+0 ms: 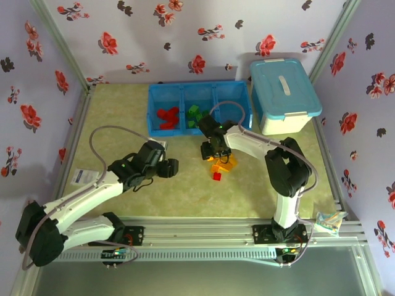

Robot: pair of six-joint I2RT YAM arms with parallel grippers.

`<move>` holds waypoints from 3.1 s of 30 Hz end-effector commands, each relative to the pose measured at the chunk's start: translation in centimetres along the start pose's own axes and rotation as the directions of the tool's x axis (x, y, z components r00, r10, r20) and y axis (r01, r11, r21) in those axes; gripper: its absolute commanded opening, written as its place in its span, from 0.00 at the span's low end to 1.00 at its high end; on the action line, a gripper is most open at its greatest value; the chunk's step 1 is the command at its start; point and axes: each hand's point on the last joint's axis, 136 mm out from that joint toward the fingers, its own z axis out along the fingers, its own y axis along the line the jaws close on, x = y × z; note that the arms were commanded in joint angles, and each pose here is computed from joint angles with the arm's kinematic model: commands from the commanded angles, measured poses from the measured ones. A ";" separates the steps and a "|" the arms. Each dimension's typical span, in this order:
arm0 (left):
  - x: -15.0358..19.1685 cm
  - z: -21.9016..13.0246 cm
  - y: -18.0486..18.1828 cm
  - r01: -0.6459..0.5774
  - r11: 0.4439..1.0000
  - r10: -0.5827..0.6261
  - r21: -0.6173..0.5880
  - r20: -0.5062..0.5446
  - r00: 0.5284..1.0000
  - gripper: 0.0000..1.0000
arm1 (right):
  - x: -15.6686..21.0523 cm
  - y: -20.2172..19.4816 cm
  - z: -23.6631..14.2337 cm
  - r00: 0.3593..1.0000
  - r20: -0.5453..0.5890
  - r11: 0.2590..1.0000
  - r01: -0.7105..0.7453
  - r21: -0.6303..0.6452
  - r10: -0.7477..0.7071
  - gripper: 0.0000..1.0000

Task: Sort the legos into containers by color
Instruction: Pick up the lego from the center of the table, then place the lego in the container, then pick up the lego from the center of the table.

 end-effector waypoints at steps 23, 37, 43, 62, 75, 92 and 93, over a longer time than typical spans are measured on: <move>0.3 0.1 1.5 0.033 0.999 -0.033 -0.034 0.017 0.999 0.70 | -0.8 0.0 0.0 1.000 0.005 0.997 0.028 0.079 -0.028 0.31; 0.0 0.1 1.4 0.019 0.999 -0.019 -0.029 0.022 1.000 0.70 | -6.5 -3.8 -10.2 0.968 0.251 0.994 -0.039 0.099 0.013 0.31; 0.7 0.2 1.4 0.025 0.999 -0.024 -0.024 0.010 1.000 0.70 | -9.6 -7.2 -11.1 0.956 0.278 0.991 -0.113 0.069 0.089 0.31; 1.5 0.0 1.2 0.026 1.000 -0.026 -0.012 0.004 1.000 0.70 | -16.6 -12.6 -4.2 0.968 0.166 0.973 -0.205 0.103 0.187 0.33; 1.4 0.6 -0.5 -0.017 1.000 0.017 0.016 -0.013 1.000 0.70 | -16.1 -11.5 -7.6 0.940 0.253 0.971 -0.240 0.017 0.228 0.77; 0.4 2.2 -2.3 -0.005 0.998 0.006 0.055 -0.015 1.000 0.70 | -7.5 -5.2 -6.6 0.977 0.190 0.992 -0.081 -0.093 0.097 0.79; 0.5 2.2 -2.2 -0.004 0.999 0.005 0.054 -0.017 1.000 0.70 | -7.1 -4.7 -6.0 0.981 0.177 0.994 -0.070 -0.089 0.085 0.79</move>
